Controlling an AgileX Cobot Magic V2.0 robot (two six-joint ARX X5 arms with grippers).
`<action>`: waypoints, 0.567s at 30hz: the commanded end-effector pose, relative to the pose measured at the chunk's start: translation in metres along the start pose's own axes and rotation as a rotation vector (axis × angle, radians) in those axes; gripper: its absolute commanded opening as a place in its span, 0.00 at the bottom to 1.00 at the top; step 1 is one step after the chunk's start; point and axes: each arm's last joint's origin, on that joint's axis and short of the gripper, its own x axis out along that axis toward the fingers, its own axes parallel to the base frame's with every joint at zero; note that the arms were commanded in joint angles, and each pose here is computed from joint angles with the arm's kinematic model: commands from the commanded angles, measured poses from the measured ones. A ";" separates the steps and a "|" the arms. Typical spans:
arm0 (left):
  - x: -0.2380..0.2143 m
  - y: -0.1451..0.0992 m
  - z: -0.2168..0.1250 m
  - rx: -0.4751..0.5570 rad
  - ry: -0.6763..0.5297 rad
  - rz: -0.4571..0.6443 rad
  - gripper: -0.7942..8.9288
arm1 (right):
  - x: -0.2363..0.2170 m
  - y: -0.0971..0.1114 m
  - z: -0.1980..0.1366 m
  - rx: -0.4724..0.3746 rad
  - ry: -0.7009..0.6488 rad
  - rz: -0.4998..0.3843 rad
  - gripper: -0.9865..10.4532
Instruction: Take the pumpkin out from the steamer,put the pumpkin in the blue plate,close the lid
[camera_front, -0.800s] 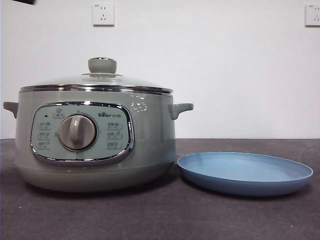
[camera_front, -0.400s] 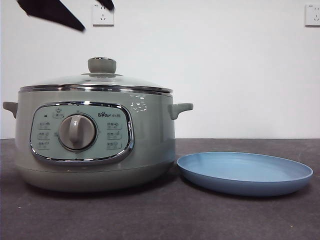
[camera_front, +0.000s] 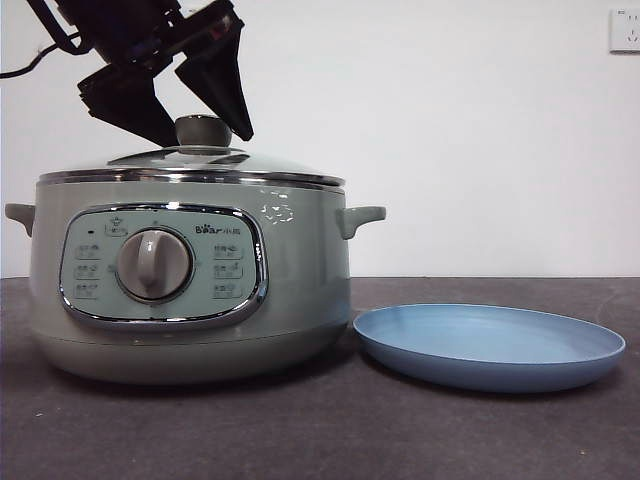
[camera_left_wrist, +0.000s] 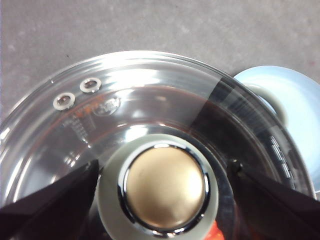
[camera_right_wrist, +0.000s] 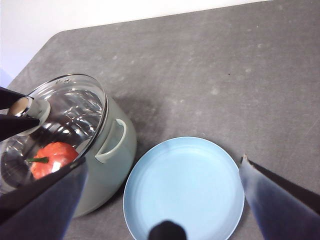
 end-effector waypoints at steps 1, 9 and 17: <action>0.001 -0.001 0.000 0.015 -0.003 -0.001 0.52 | -0.001 0.001 0.001 0.003 -0.003 0.003 0.53; 0.001 -0.001 0.000 0.045 -0.002 -0.001 0.06 | -0.001 0.001 0.000 0.007 0.009 0.002 0.53; -0.007 -0.002 0.007 0.050 -0.044 0.002 0.07 | 0.000 0.000 -0.001 0.012 0.016 -0.003 0.53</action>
